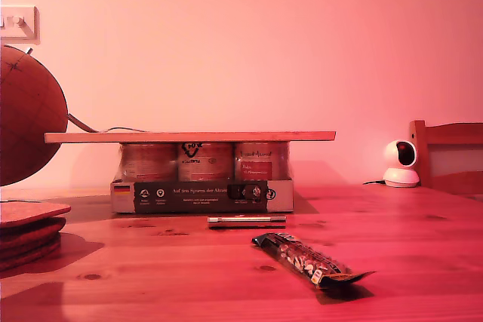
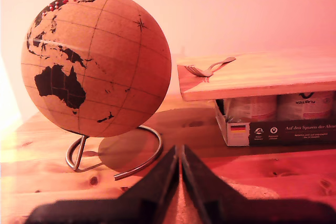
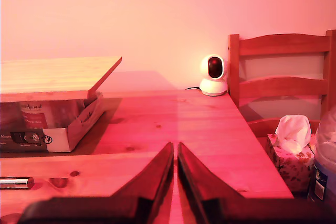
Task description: Pick up the top cork coaster and place it on the shelf behind you
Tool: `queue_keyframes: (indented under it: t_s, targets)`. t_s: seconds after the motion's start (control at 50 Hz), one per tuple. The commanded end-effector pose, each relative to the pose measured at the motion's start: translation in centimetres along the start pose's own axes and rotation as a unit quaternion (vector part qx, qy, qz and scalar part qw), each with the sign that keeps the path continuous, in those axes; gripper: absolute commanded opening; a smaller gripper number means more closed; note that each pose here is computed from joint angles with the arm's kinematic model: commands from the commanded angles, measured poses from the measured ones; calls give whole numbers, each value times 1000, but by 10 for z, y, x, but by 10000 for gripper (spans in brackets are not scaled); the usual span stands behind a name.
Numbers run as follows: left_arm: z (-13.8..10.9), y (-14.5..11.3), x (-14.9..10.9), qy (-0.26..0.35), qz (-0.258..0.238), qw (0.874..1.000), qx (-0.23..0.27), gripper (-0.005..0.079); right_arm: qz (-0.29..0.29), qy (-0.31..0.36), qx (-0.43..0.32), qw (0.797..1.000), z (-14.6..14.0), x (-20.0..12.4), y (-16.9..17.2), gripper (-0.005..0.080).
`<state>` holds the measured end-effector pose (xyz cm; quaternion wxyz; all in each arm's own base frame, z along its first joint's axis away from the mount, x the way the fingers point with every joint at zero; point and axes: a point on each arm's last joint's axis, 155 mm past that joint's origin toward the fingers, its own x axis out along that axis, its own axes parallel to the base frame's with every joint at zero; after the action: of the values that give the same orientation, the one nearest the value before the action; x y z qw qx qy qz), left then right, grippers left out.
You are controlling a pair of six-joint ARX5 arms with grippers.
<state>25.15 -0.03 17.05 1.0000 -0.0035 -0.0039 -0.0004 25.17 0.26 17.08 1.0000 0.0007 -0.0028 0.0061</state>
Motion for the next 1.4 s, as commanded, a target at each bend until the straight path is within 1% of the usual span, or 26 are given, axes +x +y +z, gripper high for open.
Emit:
queue_keyframes:
  t_s: [0.0, 0.18, 0.4, 0.56, 0.6, 0.7, 0.72, 0.82, 0.92, 1.02, 1.06, 1.12, 1.14, 1.16, 1.2, 1.26, 1.28, 1.3, 1.36, 1.38]
  targets:
    - [22, -44, -7, -33, -111, 992, -44, -20, 80, -36, 30, 996, 32, -7, 30, -12]
    - [25, -44, -7, -38, -112, 992, -47, -20, 80, -40, 37, 995, 36, -8, 30, -12]
    - [26, -45, -8, -40, -113, 992, -47, -20, 80, -36, 38, 995, 34, -8, 30, -12]
    - [30, -50, -9, -46, -130, 989, -59, -20, 90, -38, 43, 994, 36, -9, 33, -12]
    - [31, -53, -10, -46, -137, 988, -59, -20, 104, -39, 54, 992, 39, -10, 38, -12]
    - [32, -59, -12, -44, -153, 986, -59, -20, 139, -29, 55, 988, 39, -14, 51, -12]
    - [31, -59, -12, -41, -153, 985, -67, -20, 149, -26, 56, 987, 39, -16, 55, -12]
    - [28, -59, -13, -24, -154, 985, -71, -20, 205, -18, 56, 977, 37, -23, 76, -12]
    - [26, -62, -13, 4, -159, 984, -74, -20, 246, -11, 59, 967, 35, -30, 93, -12]
    - [22, -67, -13, 45, -166, 982, -75, -20, 267, -4, 60, 962, 32, -34, 102, -12]
    - [21, -69, -13, 63, -170, 982, -58, -20, 274, 2, 61, 960, 30, -36, 106, -12]
    - [16, -74, -15, 102, -181, 976, -60, -20, 284, 12, 62, 957, 25, -38, 110, -12]
    - [14, -76, -15, 107, -190, 975, -29, -20, 287, 18, 63, 956, 23, -39, 112, -12]
    - [13, -80, -17, 119, -199, 972, -31, -20, 290, 22, 63, 955, 21, -39, 113, -12]
    - [8, -85, -20, 138, -220, 966, 11, -20, 295, 32, 64, 953, 16, -41, 116, -12]
    - [0, -94, -26, 181, -243, 953, 10, -20, 303, 45, 65, 950, 10, -43, 120, -12]
    - [-3, -96, -28, 182, -258, 947, 58, -20, 305, 49, 65, 949, 8, -44, 121, -12]
    - [-5, -97, -30, 189, -269, 941, 81, -19, 308, 52, 66, 948, 7, -45, 122, -12]
    - [-15, -100, -37, 220, -290, 923, 127, -18, 313, 59, 66, 946, 4, -46, 124, -12]
    - [-17, -100, -39, 231, -295, 917, 135, -13, 314, 59, 66, 945, 4, -47, 125, -12]
